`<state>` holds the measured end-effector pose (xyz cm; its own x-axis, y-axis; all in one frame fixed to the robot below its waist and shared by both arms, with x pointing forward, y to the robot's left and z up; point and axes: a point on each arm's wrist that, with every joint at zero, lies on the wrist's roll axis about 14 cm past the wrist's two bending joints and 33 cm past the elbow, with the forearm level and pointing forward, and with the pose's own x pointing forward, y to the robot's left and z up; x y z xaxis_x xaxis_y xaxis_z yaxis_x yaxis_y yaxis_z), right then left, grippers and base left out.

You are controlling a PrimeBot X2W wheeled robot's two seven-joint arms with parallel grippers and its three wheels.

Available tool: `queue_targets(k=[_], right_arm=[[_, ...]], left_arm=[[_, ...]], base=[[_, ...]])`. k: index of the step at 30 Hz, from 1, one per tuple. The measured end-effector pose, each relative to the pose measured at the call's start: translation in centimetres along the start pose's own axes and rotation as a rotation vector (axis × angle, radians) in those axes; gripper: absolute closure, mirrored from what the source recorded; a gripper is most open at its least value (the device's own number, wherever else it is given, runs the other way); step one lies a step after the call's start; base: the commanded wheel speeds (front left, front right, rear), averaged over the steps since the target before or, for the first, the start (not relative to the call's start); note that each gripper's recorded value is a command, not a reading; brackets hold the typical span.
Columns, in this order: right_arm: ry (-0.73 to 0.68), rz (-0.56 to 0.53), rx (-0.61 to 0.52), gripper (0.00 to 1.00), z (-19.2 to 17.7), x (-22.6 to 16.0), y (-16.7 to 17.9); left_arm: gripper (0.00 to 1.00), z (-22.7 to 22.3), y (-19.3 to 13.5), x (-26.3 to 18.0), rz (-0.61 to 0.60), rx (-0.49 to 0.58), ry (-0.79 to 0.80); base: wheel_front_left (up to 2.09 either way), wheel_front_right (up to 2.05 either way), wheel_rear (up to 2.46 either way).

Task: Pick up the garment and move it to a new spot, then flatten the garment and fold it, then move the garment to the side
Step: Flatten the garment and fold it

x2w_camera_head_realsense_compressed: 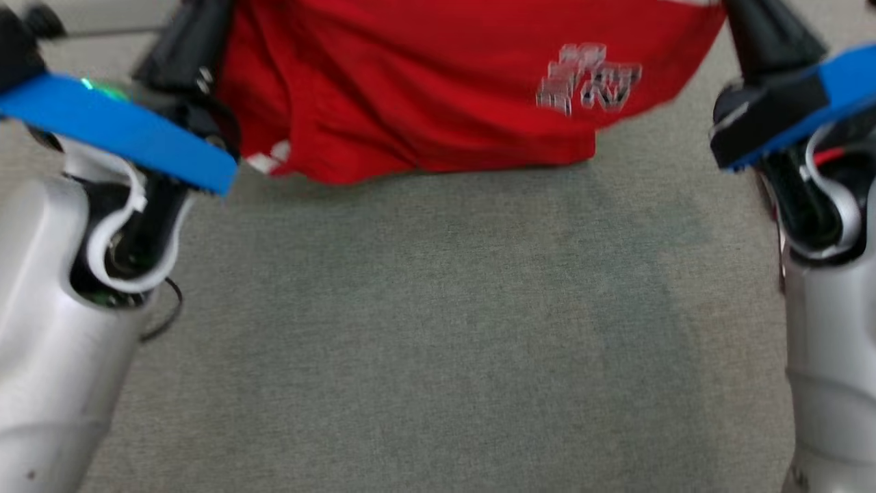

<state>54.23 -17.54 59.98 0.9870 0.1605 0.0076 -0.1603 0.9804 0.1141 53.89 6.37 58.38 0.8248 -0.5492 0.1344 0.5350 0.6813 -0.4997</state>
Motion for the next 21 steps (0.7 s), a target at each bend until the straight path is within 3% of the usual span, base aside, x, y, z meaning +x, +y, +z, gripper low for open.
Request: queue_targets(k=[5,8,11,16,21], right_arm=[[-0.249,0.012,-0.047,1.0,5.4,5.7,-0.5],[-0.417,0.008,-0.089,1.0,9.0,7.2,-0.6],[-0.494,0.006,-0.102,1.0,10.5,7.7,-0.6],[-0.374,0.02,-0.121,1.0,6.8,8.1,-0.5],[-0.004,0.03,-0.083,1.0,-4.2,5.5,-0.7]], left_arm=[[1.0,3.8,4.2,5.0,0.072,0.166,-0.076],[1.0,6.9,4.2,7.0,0.072,0.224,-0.187],[1.0,8.6,3.8,7.8,0.057,0.253,-0.257],[1.0,7.0,4.1,7.1,0.064,0.237,-0.246],[1.0,-1.4,6.4,3.2,0.147,0.157,-0.048]], base=[[0.0,0.0,0.0],[0.0,0.0,0.0],[0.0,0.0,0.0],[0.0,0.0,0.0],[0.0,0.0,0.0]])
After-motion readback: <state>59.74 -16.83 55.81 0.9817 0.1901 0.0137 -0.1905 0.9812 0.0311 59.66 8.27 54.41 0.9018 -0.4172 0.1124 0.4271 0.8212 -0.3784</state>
